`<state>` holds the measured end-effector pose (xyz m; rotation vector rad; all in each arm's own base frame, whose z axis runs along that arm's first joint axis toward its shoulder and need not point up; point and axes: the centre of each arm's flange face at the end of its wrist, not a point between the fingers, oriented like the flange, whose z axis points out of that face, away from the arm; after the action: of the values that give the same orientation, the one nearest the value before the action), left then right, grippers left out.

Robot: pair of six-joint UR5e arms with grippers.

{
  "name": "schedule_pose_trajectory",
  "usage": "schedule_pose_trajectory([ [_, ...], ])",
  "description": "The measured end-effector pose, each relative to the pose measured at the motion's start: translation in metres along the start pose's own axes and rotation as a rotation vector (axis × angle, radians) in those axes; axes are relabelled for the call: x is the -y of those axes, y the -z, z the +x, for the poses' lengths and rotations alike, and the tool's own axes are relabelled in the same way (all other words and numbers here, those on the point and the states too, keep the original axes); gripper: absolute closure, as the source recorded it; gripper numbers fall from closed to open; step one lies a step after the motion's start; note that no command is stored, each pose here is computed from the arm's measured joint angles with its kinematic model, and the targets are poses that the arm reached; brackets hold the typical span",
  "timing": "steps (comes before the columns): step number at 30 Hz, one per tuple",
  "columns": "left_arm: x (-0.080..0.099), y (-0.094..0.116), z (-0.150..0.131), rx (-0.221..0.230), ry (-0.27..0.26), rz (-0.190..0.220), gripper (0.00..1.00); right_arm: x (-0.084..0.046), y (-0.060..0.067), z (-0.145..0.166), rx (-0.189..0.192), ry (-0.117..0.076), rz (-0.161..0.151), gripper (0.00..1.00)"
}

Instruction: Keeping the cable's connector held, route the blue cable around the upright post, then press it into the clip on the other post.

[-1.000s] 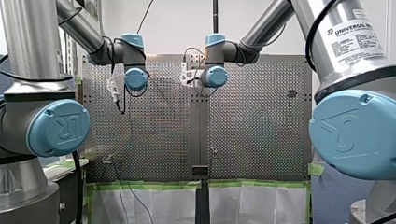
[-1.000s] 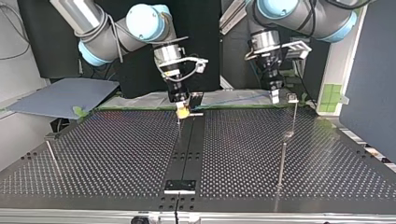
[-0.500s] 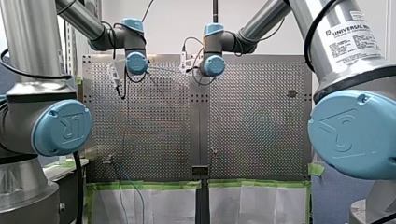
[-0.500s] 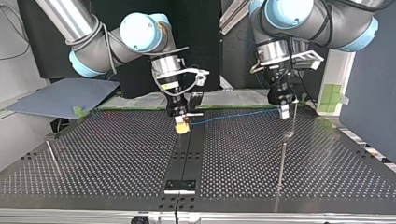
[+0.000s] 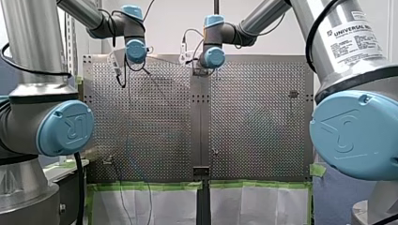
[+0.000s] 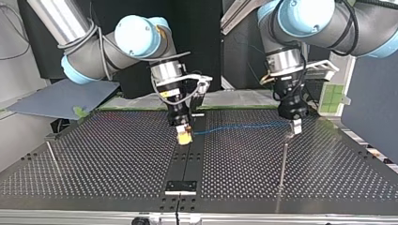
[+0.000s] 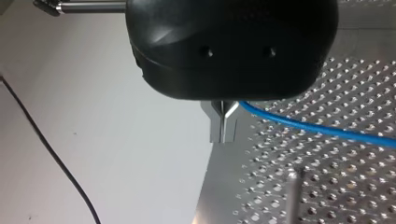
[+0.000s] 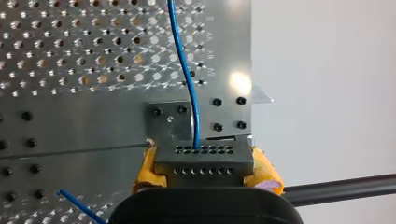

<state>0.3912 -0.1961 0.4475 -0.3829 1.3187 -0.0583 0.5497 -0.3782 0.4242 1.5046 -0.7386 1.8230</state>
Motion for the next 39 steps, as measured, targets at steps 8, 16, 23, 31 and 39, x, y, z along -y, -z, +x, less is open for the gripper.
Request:
schedule_pose_trajectory([
  [8, -0.001, -0.02, -0.009, 0.008, 0.003, -0.003, 1.0, 0.003, -0.011, 0.003, -0.007, -0.013, 0.014, 1.0],
  [16, 0.001, -0.049, -0.019, 0.016, 0.009, -0.006, 1.0, 0.005, -0.024, 0.008, -0.023, -0.015, 0.024, 1.0],
  [23, -0.005, -0.074, -0.039, 0.035, 0.011, -0.013, 1.0, 0.008, -0.03, 0.006, -0.018, -0.016, 0.028, 1.0],
  [31, -0.028, -0.098, -0.048, 0.036, -0.008, -0.013, 1.0, 0.013, -0.049, 0.012, -0.037, -0.018, 0.031, 1.0],
  [39, -0.054, -0.129, -0.032, 0.004, -0.036, -0.019, 1.0, 0.009, -0.059, 0.013, -0.049, -0.019, 0.028, 1.0],
])
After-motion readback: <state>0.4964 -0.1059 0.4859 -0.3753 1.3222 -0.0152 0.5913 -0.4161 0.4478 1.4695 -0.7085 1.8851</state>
